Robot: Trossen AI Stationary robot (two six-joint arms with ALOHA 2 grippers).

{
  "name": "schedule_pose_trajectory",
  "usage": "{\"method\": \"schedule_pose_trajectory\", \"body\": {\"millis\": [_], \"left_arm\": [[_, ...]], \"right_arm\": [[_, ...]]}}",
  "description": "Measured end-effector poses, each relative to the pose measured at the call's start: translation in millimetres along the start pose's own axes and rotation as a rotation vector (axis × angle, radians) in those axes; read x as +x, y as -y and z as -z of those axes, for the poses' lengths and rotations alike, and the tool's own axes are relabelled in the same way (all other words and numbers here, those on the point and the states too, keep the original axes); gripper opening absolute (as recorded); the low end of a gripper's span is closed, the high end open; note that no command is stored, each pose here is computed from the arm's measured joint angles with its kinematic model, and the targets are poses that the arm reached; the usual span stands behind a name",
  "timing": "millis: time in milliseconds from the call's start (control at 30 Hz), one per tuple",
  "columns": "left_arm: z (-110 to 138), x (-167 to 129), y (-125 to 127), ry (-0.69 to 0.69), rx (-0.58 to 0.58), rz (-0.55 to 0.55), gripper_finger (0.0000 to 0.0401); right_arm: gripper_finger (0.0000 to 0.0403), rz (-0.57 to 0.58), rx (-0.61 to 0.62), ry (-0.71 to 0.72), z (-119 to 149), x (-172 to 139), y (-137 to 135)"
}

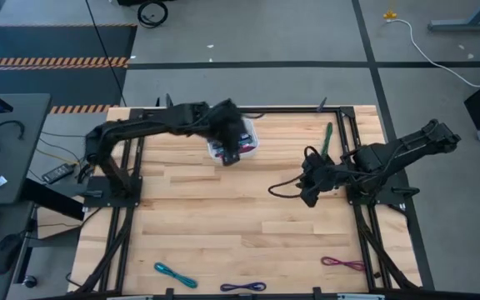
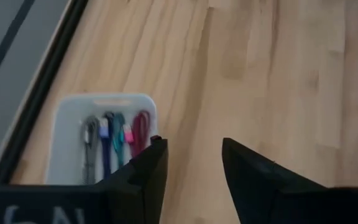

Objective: Pick and place USB-C Cables
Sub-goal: Put the black green charger cable into the white bin

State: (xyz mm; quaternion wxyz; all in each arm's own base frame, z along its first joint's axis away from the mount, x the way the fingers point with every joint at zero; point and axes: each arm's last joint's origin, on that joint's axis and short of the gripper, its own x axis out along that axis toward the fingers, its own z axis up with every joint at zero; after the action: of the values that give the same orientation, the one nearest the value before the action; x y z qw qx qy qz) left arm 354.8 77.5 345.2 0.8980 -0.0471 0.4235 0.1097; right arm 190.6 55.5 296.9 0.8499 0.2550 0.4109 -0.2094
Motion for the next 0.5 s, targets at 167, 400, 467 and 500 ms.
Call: {"method": "schedule_pose_trajectory", "body": {"millis": [167, 400, 467, 500], "left_arm": [[35.0, -12.4, 20.4, 0.053, -0.141, 0.038, 0.0138], [60.7, -25.1, 47.8, 0.104, -0.198, 0.073, 0.0128], [61.9, -27.9, 53.3, 0.113, -0.183, 0.071, 0.0128], [62.4, -28.7, 55.4, 0.114, -0.178, 0.073, 0.0128]], "right_arm": [[0.0122, 0.326, 0.378, -0.068, 7.3, 11.9, 39.7], [0.0122, 0.666, 0.762, -0.015, 4.9, 43.2, 107.3], [0.0122, 0.714, 0.836, 0.000, 6.3, 55.9, 126.4], [0.0122, 0.729, 0.884, 0.009, 6.9, 62.1, 136.0]]}}
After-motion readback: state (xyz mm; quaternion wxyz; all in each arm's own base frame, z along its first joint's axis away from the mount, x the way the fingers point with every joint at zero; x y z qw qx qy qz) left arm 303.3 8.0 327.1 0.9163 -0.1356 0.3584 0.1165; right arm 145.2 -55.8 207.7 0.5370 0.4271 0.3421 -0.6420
